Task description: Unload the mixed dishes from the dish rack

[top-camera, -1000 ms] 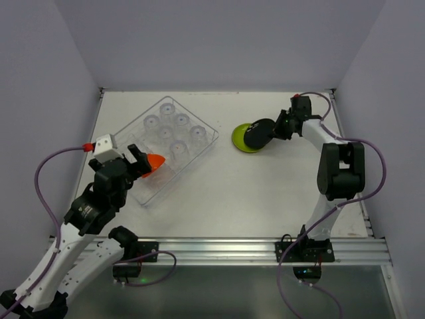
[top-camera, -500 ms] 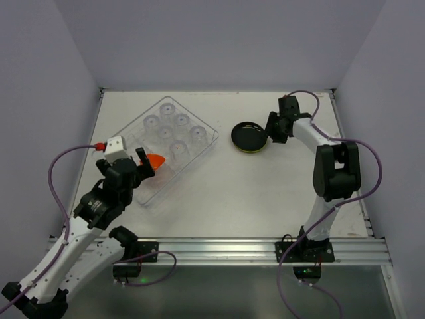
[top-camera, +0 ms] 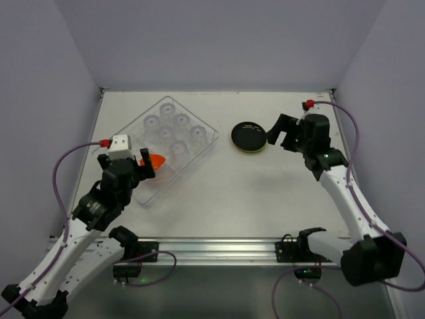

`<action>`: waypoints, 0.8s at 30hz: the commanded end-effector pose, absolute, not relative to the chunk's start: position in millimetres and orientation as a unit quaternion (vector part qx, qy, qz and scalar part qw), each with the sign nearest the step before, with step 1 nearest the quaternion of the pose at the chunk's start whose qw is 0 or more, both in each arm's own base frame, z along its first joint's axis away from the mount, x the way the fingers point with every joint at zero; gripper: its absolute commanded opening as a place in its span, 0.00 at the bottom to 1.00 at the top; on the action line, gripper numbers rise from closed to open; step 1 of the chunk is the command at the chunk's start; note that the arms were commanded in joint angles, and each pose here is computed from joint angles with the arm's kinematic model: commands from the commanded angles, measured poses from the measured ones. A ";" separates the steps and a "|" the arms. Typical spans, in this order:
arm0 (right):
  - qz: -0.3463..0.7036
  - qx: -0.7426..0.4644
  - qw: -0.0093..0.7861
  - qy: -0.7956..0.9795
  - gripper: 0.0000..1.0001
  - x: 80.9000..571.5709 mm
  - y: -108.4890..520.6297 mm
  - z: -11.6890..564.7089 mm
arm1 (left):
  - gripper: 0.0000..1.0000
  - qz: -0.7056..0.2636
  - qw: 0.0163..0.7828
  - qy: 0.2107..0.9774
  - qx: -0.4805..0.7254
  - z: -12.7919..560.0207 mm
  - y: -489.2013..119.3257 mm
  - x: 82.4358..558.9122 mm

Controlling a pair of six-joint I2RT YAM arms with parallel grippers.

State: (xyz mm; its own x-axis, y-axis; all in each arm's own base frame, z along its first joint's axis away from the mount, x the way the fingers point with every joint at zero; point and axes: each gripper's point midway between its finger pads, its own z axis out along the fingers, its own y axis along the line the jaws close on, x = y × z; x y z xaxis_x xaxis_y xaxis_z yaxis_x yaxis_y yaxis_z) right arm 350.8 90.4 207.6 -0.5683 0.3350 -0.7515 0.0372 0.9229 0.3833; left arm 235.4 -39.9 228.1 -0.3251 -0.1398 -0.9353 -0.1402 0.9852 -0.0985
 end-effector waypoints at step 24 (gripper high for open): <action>0.257 0.050 0.575 0.775 0.99 285.6 101.4 254.4 | 1.00 0.264 0.346 0.889 0.145 184.4 -69.8 274.2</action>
